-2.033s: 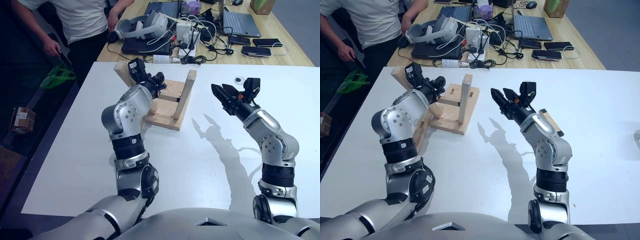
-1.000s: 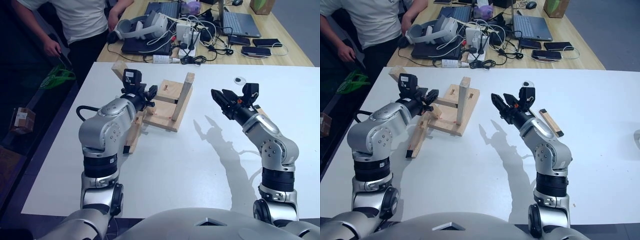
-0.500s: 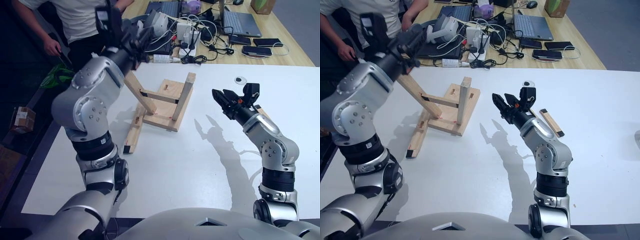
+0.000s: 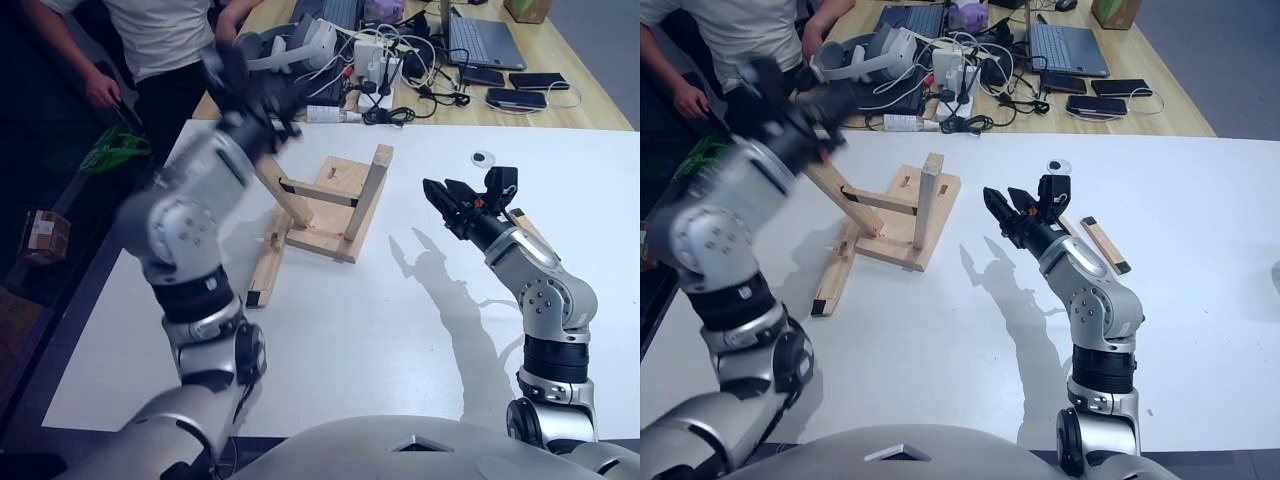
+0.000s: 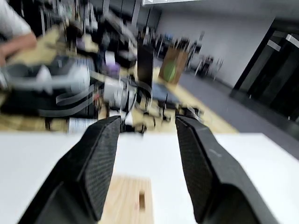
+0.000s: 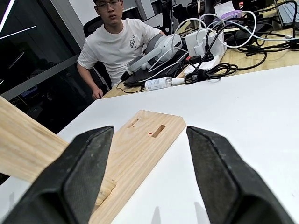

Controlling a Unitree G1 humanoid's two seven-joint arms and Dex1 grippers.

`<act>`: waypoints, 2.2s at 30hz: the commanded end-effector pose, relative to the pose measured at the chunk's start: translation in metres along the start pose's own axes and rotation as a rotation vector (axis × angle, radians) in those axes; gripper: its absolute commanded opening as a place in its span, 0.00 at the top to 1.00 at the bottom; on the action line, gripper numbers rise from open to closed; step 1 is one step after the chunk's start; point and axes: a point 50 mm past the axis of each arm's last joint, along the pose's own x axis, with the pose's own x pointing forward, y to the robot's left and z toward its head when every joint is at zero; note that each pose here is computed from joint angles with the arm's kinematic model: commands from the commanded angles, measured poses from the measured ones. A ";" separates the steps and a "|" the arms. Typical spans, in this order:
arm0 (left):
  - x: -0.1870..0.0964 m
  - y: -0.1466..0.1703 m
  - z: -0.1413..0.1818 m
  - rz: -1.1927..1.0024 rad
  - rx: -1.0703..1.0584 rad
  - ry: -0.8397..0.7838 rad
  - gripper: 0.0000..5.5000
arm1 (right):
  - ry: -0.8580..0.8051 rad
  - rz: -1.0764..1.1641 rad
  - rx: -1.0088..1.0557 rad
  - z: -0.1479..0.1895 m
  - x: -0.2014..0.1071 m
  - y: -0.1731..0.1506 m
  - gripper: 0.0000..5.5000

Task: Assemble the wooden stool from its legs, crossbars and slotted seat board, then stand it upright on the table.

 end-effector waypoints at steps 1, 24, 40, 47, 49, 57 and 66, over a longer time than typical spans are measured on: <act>-0.004 0.026 0.048 0.147 0.195 -0.119 0.61 | 0.003 -0.007 -0.001 -0.001 -0.001 0.000 0.46; -0.018 0.045 -0.022 0.105 0.048 0.109 0.61 | 0.008 -0.005 -0.003 -0.001 -0.001 0.000 0.46; -0.043 0.019 -0.163 0.163 0.231 0.628 0.61 | 0.035 -0.003 0.013 -0.014 -0.001 0.013 0.46; -0.065 0.057 -0.147 0.459 0.266 0.653 0.61 | 0.013 -0.142 -0.020 -0.009 -0.002 -0.006 0.46; -0.072 0.073 -0.133 0.596 0.262 0.600 0.61 | -0.003 -0.295 -0.053 -0.005 -0.005 -0.025 0.46; -0.064 0.068 -0.113 0.725 0.234 0.477 0.61 | -0.031 -0.590 -0.132 -0.002 -0.010 -0.037 0.46; -0.034 -0.061 -0.149 0.013 0.014 0.756 0.61 | 0.075 0.135 -0.016 -0.003 0.011 0.068 0.46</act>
